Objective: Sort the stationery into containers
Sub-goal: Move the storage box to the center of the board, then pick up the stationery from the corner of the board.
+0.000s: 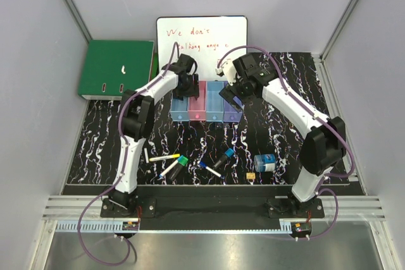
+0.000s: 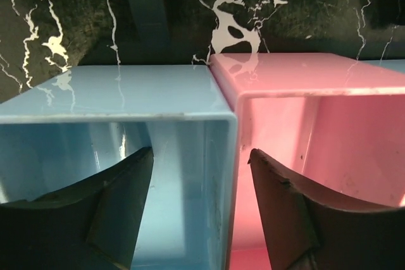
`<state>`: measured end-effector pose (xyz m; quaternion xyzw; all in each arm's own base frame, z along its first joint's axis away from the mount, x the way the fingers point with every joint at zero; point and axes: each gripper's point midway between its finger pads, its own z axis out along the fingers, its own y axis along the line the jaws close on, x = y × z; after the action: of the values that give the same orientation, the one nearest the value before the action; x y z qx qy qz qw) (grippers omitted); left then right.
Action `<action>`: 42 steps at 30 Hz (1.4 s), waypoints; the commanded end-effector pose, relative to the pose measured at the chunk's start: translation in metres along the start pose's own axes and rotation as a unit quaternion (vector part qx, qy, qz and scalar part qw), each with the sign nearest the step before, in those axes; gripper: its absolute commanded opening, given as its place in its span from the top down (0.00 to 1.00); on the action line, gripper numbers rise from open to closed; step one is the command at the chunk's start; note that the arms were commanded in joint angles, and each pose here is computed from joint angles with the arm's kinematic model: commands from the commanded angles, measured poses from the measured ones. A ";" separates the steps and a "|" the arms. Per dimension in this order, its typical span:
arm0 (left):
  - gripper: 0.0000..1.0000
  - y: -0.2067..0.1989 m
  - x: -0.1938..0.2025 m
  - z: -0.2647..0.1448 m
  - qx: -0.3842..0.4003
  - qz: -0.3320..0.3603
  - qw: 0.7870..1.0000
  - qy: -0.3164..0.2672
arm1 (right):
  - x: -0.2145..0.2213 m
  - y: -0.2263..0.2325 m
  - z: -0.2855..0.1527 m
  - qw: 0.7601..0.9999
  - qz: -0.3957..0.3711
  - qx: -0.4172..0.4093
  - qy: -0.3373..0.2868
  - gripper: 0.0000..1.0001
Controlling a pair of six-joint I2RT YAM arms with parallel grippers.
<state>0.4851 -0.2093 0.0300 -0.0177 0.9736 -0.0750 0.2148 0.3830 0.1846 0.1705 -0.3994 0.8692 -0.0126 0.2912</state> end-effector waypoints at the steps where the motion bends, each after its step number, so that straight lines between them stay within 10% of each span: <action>1: 0.30 -0.002 -0.011 -0.030 0.019 0.005 1.000 -0.023 | -0.007 -0.006 -0.026 0.999 -0.006 0.025 -0.031 0.00; 18: 0.15 -0.015 -0.003 -0.138 0.114 0.149 0.979 -0.076 | 0.079 0.027 -0.076 0.982 -0.186 -0.020 -0.036 0.00; 28: 0.03 -0.001 0.056 -0.177 0.169 0.358 0.915 -0.076 | 0.175 0.055 -0.084 0.903 -0.423 -0.078 -0.014 0.00; 42: 0.01 0.020 0.075 -0.212 0.138 0.455 0.875 -0.094 | 0.223 0.106 -0.081 0.886 -0.402 -0.232 -0.001 0.00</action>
<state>0.3279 -0.1682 0.1715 0.4197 0.8486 -0.1164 0.3002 0.1817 0.0846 0.1118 -0.7551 0.6262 0.0271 0.1925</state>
